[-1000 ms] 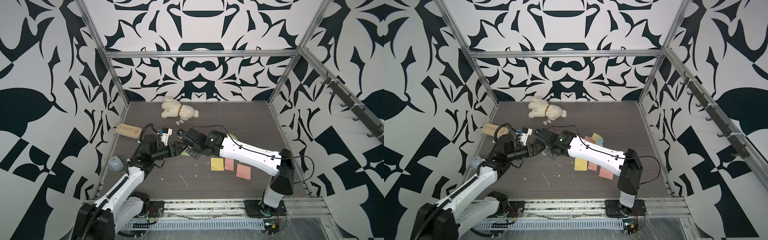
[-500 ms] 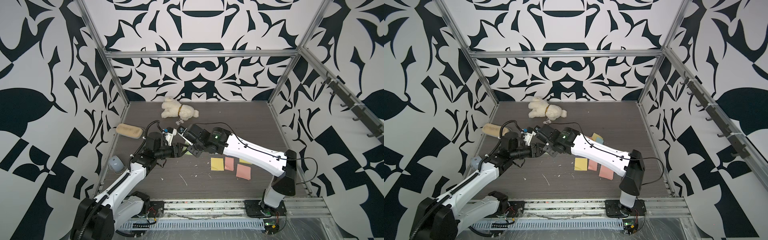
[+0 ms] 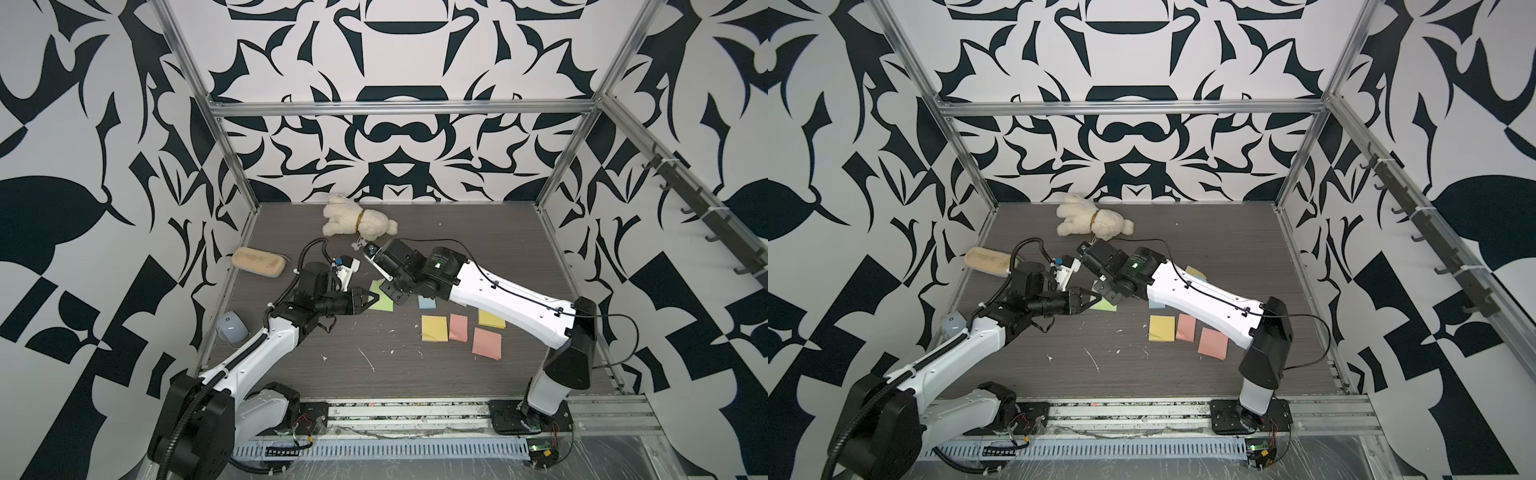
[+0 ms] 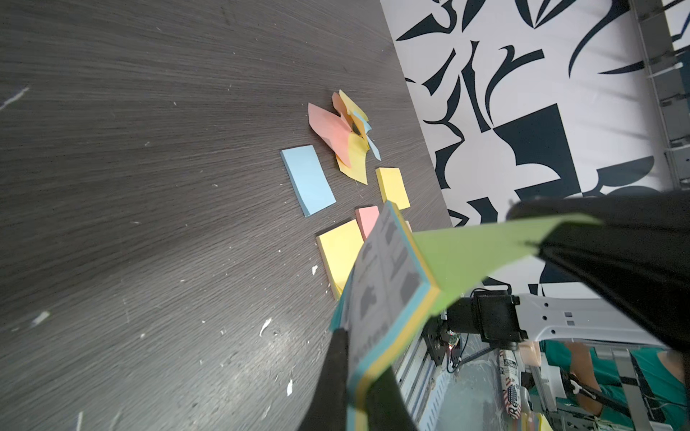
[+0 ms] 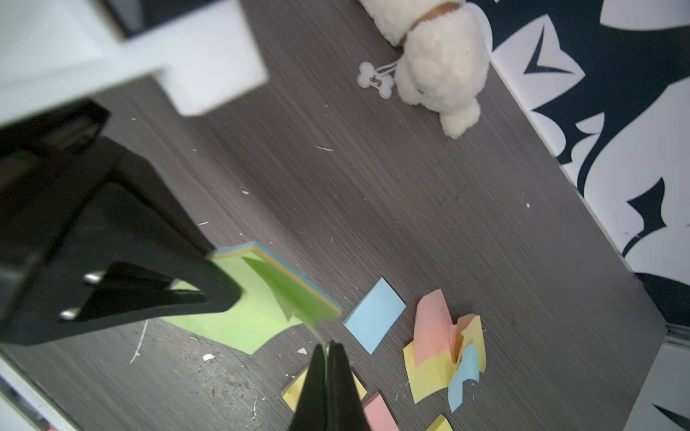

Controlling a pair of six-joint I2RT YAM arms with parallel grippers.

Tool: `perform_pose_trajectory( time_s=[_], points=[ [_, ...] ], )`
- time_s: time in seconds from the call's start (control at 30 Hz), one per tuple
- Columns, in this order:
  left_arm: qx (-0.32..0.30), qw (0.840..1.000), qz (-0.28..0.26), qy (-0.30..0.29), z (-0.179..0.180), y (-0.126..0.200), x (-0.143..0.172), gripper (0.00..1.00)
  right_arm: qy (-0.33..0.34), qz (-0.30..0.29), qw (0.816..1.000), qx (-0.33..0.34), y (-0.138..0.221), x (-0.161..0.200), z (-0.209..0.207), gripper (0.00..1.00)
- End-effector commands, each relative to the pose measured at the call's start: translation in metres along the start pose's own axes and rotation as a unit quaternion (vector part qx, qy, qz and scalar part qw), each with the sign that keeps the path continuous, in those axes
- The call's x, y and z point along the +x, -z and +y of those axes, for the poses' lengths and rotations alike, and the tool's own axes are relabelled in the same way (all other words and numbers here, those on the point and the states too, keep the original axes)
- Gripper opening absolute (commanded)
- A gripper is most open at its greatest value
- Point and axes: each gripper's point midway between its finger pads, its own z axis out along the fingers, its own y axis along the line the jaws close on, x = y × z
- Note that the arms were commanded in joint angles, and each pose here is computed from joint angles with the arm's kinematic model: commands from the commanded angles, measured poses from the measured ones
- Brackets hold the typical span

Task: Tear off pages from different memo pads
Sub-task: Tear off the paper from the memo pad, then place the paper on the paper, then place the memo pad at the center of the board.

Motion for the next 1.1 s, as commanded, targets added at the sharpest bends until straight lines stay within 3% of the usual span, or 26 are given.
perform_pose_trajectory(
  time_s=[0.0,0.2,0.4,0.63,0.7,0.87,0.9,1.07],
  points=[
    [-0.044,0.997,0.026,0.062,0.027,-0.007,0.013,0.00,-0.065,-0.023,0.995,0.075,0.019,0.005,-0.067,0.00],
    [-0.076,0.985,0.066,0.136,0.058,-0.026,0.031,0.00,-0.153,0.022,0.973,0.173,-0.010,0.065,-0.153,0.00],
    [-0.074,0.979,0.087,0.169,0.065,-0.047,0.037,0.00,-0.109,0.132,0.954,0.245,-0.063,0.112,-0.177,0.00],
    [-0.073,0.976,0.101,0.177,0.067,-0.070,0.049,0.00,-0.143,0.189,0.963,0.130,-0.135,0.144,-0.125,0.00],
    [-0.076,0.976,0.103,0.176,0.066,-0.073,0.053,0.00,-0.157,0.192,0.963,0.101,-0.140,0.145,-0.115,0.10],
    [-0.103,0.975,0.100,0.172,0.076,-0.071,0.057,0.00,-0.202,0.172,0.963,0.048,-0.122,0.130,-0.110,0.37],
    [-0.109,0.974,0.098,0.171,0.078,-0.070,0.057,0.04,-0.214,0.163,0.963,0.029,-0.115,0.125,-0.108,0.41],
    [-0.129,0.973,0.093,0.165,0.084,-0.068,0.056,0.19,-0.237,0.142,0.961,0.010,-0.084,0.117,-0.114,0.48]
  ],
)
